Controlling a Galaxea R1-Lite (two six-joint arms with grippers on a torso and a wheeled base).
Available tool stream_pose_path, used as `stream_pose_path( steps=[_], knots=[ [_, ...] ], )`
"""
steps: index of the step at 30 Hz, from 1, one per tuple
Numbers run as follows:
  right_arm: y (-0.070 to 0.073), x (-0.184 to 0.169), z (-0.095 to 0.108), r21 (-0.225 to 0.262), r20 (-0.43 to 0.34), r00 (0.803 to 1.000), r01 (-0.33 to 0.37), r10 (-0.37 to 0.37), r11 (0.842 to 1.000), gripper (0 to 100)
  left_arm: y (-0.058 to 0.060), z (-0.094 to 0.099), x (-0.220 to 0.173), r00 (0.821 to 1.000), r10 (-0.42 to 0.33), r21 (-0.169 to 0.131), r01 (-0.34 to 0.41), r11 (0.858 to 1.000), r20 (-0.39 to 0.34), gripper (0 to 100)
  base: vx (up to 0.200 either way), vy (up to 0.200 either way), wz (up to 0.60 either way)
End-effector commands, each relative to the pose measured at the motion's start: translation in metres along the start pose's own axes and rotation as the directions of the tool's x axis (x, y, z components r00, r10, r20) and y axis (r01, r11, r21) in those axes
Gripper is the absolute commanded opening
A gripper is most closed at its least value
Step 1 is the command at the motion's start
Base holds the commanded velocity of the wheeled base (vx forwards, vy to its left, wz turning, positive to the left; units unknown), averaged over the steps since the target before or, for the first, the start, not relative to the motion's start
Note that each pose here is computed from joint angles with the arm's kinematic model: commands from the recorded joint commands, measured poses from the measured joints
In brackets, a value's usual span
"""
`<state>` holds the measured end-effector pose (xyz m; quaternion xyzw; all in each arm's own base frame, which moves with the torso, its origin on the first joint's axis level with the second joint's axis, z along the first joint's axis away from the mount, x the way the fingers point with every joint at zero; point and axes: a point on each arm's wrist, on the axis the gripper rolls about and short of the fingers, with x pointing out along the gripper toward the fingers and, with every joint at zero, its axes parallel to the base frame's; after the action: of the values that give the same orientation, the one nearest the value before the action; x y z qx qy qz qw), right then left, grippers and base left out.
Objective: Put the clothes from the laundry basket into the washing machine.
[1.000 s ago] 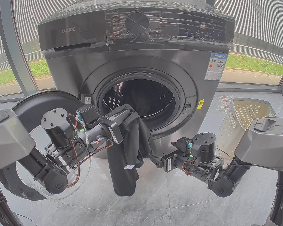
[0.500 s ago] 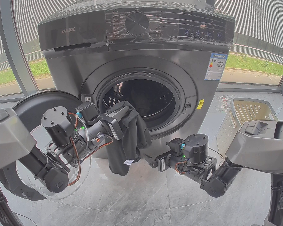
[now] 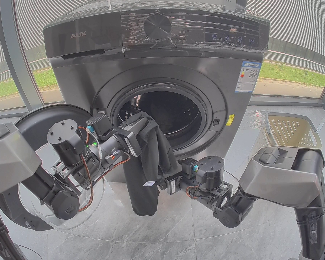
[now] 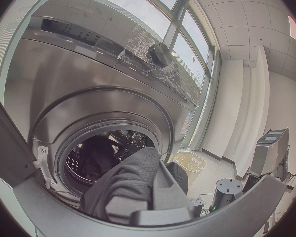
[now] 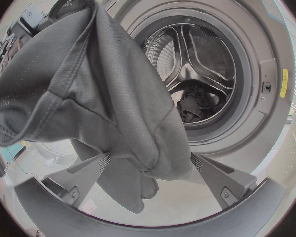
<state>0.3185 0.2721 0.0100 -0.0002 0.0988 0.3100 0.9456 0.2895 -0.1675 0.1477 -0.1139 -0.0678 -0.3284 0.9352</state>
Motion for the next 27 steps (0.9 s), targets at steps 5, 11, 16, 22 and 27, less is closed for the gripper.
stream_pose_path(
  steps=[5, 11, 16, 22, 27],
  knots=[
    [0.012, 0.003, -0.002, -0.003, 0.026, 0.999, -0.028, 0.028, 1.000, 100, 0.000, 0.000, 0.000, 1.000, 0.000, -0.001, 0.000, 1.000, -0.001, 0, 0.000, 0.000, 0.00],
    [0.024, 0.000, 0.000, -0.006, 0.043, 0.997, -0.061, 0.062, 0.998, 100, 0.002, -0.004, 0.001, 1.000, 0.007, -0.001, -0.007, 1.000, -0.011, 0, 0.000, 0.000, 0.00],
    [0.034, -0.002, 0.002, -0.009, 0.057, 0.995, -0.082, 0.082, 0.997, 100, 0.006, -0.006, 0.002, 1.000, 0.016, 0.001, -0.016, 1.000, -0.014, 0, 0.000, 0.000, 0.00],
    [0.030, -0.001, 0.009, -0.002, 0.079, 0.994, -0.071, 0.070, 0.998, 100, 0.008, -0.006, 0.002, 1.000, 0.021, 0.002, -0.021, 1.000, -0.014, 0, 0.000, 0.000, 0.00],
    [0.011, 0.002, 0.022, 0.021, 0.119, 0.993, 0.018, -0.020, 1.000, 100, 0.009, -0.007, 0.002, 1.000, 0.023, -0.001, -0.023, 1.000, -0.016, 0, 0.000, 0.000, 0.00]
  ],
)
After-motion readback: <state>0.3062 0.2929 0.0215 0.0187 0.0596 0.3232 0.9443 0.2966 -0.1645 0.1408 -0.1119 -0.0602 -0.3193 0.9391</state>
